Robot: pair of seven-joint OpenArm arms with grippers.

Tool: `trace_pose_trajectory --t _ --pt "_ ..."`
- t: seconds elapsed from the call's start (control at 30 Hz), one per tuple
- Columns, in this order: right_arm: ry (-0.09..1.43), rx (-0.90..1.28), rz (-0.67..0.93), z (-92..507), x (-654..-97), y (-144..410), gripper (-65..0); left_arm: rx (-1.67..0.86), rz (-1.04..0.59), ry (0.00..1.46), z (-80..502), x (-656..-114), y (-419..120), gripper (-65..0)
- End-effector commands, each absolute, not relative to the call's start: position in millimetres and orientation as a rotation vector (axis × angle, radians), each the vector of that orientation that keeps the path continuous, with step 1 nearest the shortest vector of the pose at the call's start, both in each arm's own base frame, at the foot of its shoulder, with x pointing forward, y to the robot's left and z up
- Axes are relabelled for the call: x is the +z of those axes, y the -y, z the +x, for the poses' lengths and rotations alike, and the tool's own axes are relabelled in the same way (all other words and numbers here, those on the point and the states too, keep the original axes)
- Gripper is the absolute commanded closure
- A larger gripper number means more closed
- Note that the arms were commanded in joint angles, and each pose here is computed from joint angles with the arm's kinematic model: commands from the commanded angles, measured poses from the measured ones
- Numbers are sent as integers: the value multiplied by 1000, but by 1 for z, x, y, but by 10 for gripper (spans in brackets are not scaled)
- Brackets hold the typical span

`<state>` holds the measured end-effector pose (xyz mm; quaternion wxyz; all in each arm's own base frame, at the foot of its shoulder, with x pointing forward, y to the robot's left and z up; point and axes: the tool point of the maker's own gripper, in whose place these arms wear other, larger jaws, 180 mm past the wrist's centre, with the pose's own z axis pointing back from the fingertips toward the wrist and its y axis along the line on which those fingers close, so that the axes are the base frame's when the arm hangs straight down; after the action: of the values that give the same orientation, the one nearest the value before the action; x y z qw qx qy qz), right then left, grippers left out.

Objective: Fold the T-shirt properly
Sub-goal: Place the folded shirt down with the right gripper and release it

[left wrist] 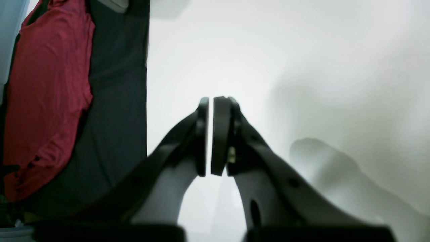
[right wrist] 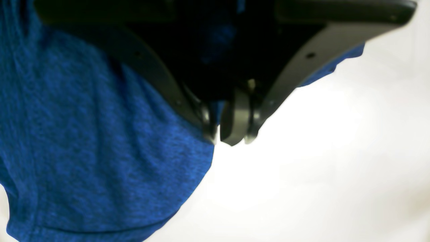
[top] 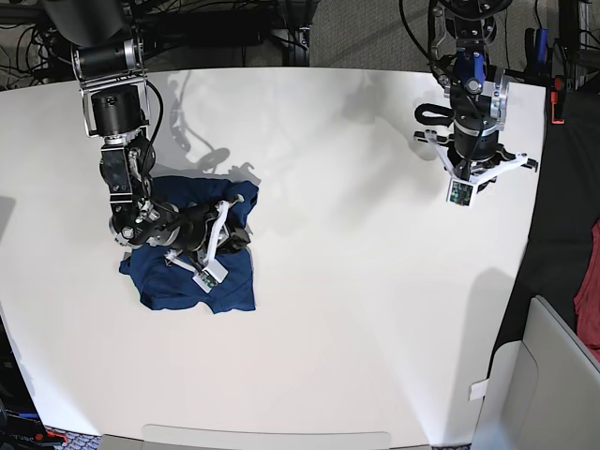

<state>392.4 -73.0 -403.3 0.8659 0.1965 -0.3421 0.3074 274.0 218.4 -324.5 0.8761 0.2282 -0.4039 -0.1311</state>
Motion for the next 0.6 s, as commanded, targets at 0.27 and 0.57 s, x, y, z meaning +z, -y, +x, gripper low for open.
trace_pose_trajectory --t 0.27,0.57 --pt "718 685 327 399 -392 82 -63 -272 494 893 280 -310 -219 -6" --pt "869 788 419 373 -318 42 -61 -270 503 885 269 -309 -222 -5"
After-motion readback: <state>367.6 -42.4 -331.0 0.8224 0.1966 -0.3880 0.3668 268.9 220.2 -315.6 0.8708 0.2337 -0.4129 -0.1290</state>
